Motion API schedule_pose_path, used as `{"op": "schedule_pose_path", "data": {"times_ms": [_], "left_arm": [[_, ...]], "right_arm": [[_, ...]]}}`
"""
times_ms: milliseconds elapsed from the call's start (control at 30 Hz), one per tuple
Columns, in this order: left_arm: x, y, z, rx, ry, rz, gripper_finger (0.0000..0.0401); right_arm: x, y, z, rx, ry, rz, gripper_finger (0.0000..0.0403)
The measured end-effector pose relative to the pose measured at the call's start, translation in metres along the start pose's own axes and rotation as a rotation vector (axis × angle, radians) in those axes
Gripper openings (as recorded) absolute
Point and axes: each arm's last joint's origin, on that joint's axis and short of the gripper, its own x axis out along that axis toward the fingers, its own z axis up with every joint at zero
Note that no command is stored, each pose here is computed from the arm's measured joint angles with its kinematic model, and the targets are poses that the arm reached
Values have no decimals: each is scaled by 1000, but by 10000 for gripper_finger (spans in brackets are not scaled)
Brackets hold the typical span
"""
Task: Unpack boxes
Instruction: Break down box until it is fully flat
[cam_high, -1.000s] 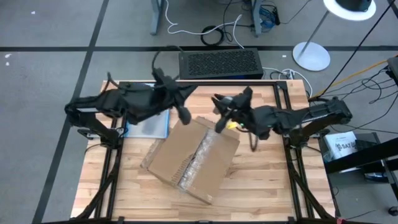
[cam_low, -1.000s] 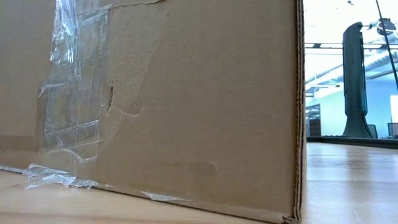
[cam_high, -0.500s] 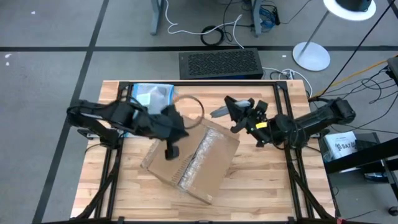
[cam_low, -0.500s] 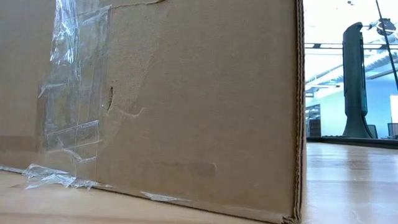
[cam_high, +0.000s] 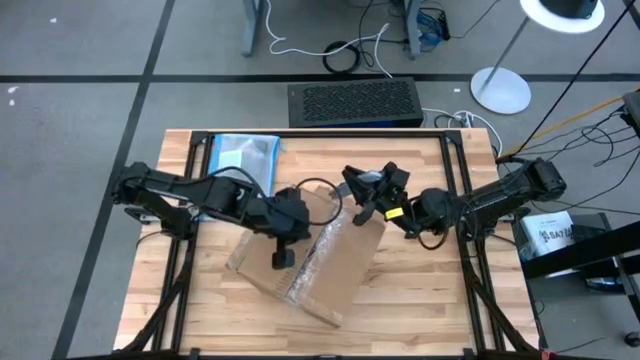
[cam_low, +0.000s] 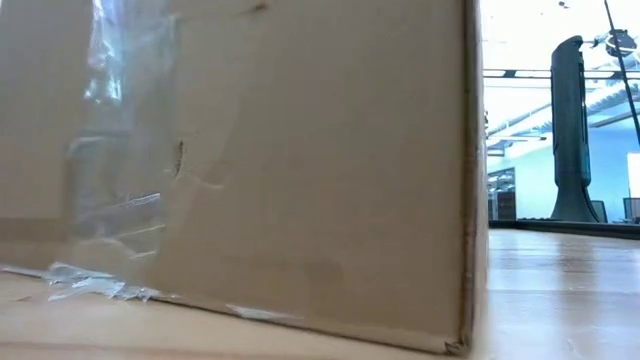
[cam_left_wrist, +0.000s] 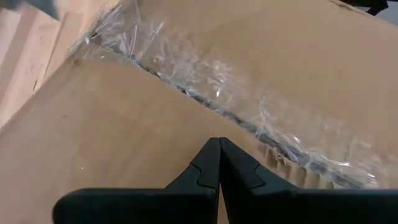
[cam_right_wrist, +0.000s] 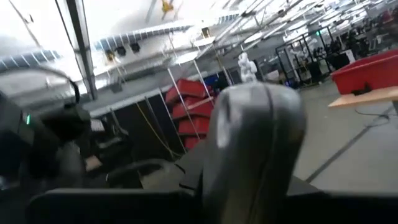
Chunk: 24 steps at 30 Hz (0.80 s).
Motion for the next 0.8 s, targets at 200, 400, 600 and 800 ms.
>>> {"op": "schedule_pose_path", "data": {"times_ms": [200,400,600,800], "left_arm": [[7,12,-1,-26,12,3,10],[10,17,-2,-35,24,-2,10],[10,22,-1,-49,30,-6,10],[10,22,-2,-49,32,-5,10]], "right_arm": [[1,-4,-8,-24,59,-43,57],[1,-6,-10,-47,72,-68,57],[5,-8,-7,-54,50,-75,57],[13,-17,-6,-105,48,-68,57]]}}
